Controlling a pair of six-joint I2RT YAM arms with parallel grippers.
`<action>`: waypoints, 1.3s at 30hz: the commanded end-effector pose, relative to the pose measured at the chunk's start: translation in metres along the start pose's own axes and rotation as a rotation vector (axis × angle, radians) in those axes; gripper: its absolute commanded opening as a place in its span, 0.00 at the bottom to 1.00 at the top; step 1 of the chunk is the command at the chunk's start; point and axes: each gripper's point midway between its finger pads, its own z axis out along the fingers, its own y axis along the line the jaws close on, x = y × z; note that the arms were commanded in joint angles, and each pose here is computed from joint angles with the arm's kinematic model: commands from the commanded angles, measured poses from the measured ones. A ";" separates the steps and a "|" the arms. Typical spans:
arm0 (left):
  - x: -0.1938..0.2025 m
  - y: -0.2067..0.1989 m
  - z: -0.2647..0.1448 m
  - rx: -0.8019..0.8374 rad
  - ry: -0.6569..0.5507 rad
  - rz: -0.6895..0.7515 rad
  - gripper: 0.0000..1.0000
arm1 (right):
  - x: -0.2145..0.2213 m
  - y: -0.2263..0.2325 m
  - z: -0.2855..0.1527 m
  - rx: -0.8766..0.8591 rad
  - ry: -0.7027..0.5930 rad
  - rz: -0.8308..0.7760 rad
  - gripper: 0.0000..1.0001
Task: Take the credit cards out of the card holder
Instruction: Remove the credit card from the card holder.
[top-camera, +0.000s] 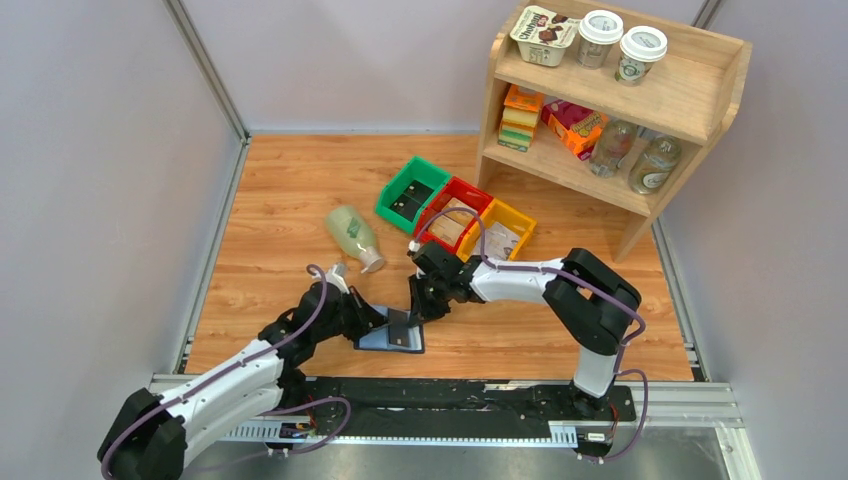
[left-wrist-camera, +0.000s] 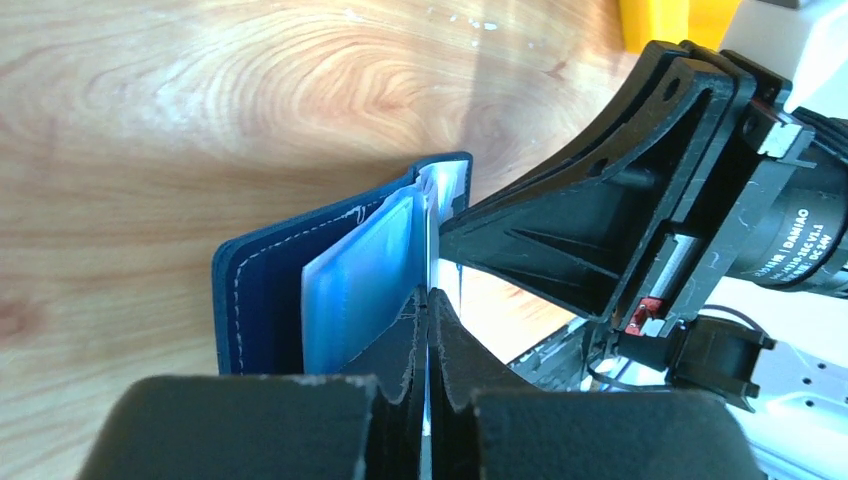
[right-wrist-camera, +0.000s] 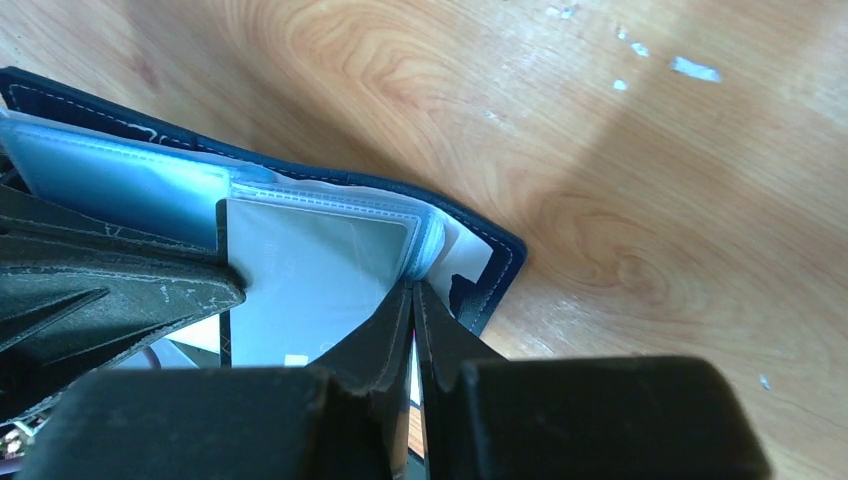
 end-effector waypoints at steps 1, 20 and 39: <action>-0.008 0.001 -0.013 -0.082 -0.021 0.009 0.00 | 0.038 -0.052 0.017 0.180 0.098 0.014 0.10; -0.016 0.042 -0.028 -0.315 -0.057 0.049 0.00 | 0.022 -0.059 0.006 0.178 0.060 0.027 0.11; -0.024 -0.007 -0.018 -0.165 -0.012 0.133 0.01 | -0.041 0.006 -0.046 0.040 -0.165 -0.077 0.25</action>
